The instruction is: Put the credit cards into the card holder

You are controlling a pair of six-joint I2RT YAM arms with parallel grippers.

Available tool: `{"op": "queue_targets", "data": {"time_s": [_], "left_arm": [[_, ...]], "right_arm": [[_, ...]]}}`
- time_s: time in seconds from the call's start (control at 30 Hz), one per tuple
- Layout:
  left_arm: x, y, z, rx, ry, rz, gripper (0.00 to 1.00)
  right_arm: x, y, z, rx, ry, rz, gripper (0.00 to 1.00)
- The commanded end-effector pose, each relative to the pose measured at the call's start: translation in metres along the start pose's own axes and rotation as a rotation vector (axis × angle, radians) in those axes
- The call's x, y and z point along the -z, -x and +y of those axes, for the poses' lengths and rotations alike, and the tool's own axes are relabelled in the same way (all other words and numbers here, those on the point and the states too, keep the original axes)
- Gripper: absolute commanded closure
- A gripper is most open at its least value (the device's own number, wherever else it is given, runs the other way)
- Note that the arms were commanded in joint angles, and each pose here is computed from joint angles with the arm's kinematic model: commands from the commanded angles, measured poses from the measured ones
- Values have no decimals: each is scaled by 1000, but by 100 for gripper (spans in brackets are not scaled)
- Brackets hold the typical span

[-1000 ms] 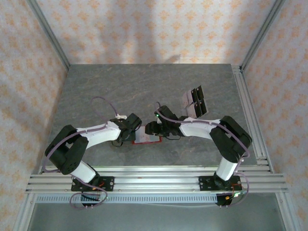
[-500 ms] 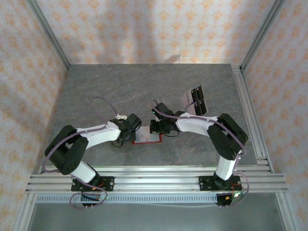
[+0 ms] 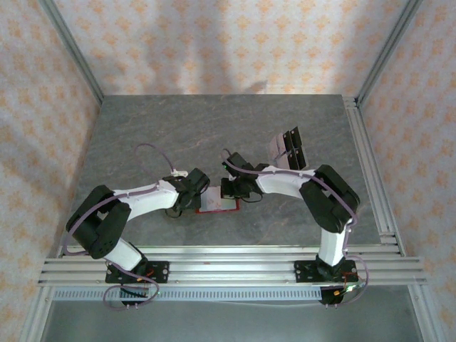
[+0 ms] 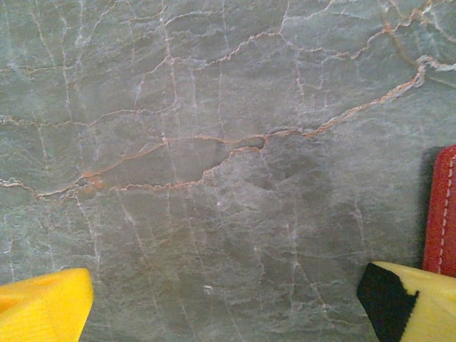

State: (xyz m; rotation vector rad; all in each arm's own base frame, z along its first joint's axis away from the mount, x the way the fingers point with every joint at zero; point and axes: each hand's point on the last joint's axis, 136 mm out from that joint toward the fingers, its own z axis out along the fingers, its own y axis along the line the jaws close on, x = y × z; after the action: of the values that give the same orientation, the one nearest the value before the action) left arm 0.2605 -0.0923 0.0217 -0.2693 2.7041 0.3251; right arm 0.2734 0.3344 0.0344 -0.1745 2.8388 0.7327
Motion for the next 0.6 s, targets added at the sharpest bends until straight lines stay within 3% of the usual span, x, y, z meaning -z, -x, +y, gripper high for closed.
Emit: {"op": "queue_targets", "data": {"time_s": [0.0, 0.57], "left_arm": [[-8, -9, 0, -5, 1, 19, 0], [-10, -12, 0, -2, 1, 27, 0]], "right_arm": [[-4, 1, 9, 20, 7, 8, 96], [-20, 5, 38, 24, 73, 28, 96]]}}
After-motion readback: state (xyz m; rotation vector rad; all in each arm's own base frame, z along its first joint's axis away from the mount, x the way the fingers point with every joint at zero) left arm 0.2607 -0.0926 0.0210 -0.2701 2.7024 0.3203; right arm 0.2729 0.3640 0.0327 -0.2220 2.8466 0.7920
